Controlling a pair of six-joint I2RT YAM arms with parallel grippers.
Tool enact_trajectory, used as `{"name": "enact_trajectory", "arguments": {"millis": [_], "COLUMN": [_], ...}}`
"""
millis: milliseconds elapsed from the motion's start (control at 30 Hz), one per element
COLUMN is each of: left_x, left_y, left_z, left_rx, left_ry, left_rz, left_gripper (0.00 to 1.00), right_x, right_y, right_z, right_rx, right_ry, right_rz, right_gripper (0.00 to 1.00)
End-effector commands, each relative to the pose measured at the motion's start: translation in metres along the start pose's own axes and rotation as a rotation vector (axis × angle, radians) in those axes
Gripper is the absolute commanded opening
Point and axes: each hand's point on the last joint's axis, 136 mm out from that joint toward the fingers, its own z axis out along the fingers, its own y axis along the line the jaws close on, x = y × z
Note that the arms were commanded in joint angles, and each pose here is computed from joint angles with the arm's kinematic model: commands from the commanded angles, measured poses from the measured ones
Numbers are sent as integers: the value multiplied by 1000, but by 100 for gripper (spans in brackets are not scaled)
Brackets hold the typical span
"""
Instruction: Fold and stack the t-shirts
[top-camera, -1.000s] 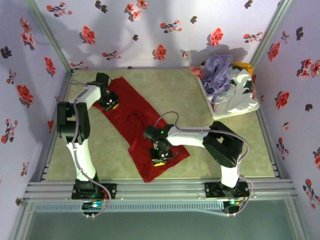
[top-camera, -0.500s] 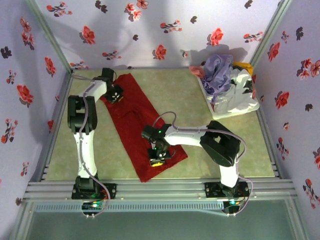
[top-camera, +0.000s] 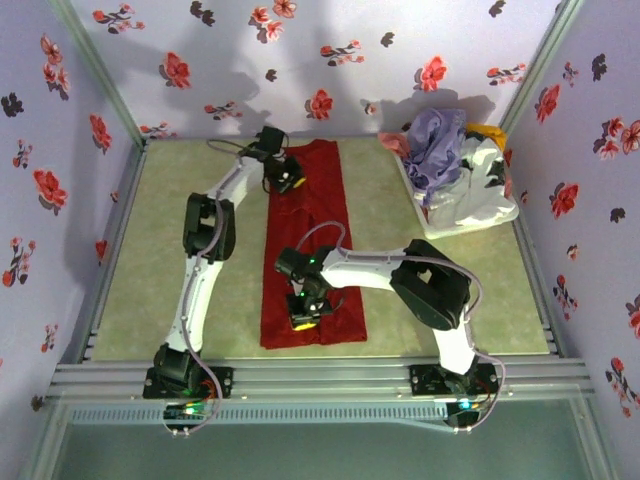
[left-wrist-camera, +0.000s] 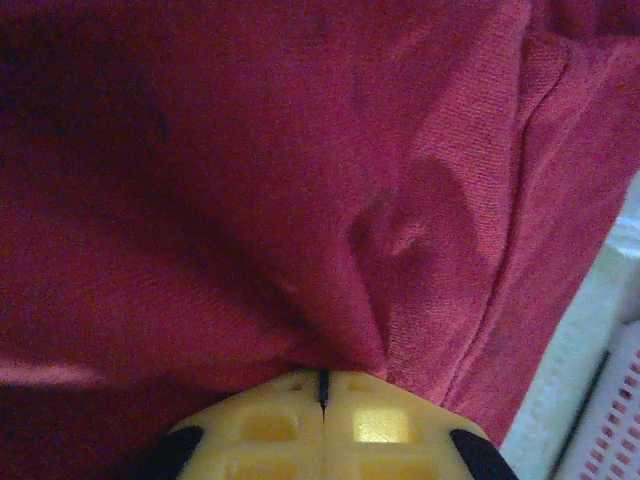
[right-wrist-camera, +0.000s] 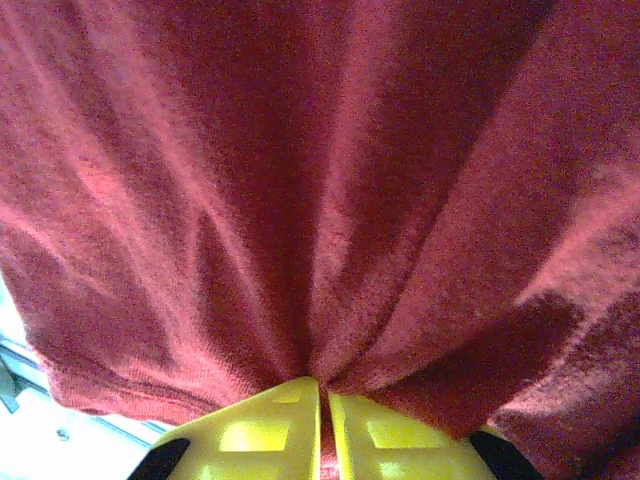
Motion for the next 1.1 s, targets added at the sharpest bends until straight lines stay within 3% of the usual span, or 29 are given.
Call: {"name": "enact_trajectory", "arguments": {"millis": [0, 133, 267, 433, 567, 700, 933, 1067], "left_x": [7, -3, -16, -4, 8, 42, 165, 221], "left_y": [-24, -8, -14, -76, -79, -28, 94, 138], "left_z": [8, -4, -35, -120, -187, -230, -230, -236], "left_rx": [74, 16, 21, 172, 198, 55, -162, -223], "left_ry": [28, -12, -40, -48, -98, -110, 28, 63], "left_rz": [-32, -50, -11, 92, 128, 167, 195, 203], "left_gripper": [0, 0, 0, 5, 18, 27, 37, 37], "right_x": [2, -2, -6, -6, -1, 14, 48, 65], "right_y": [-18, -15, -4, 15, 19, -1, -70, -95], "right_z": [23, 21, 5, -45, -83, -114, -131, -125], "right_rx": [62, 67, 41, 19, 6, 30, 4, -3], "right_ry": [18, 19, -20, -123, -205, -283, -337, -346], "right_rz": [-9, -12, -27, -79, -86, -38, 172, 247], "right_gripper": [13, 13, 18, 31, 39, 43, 45, 46]}}
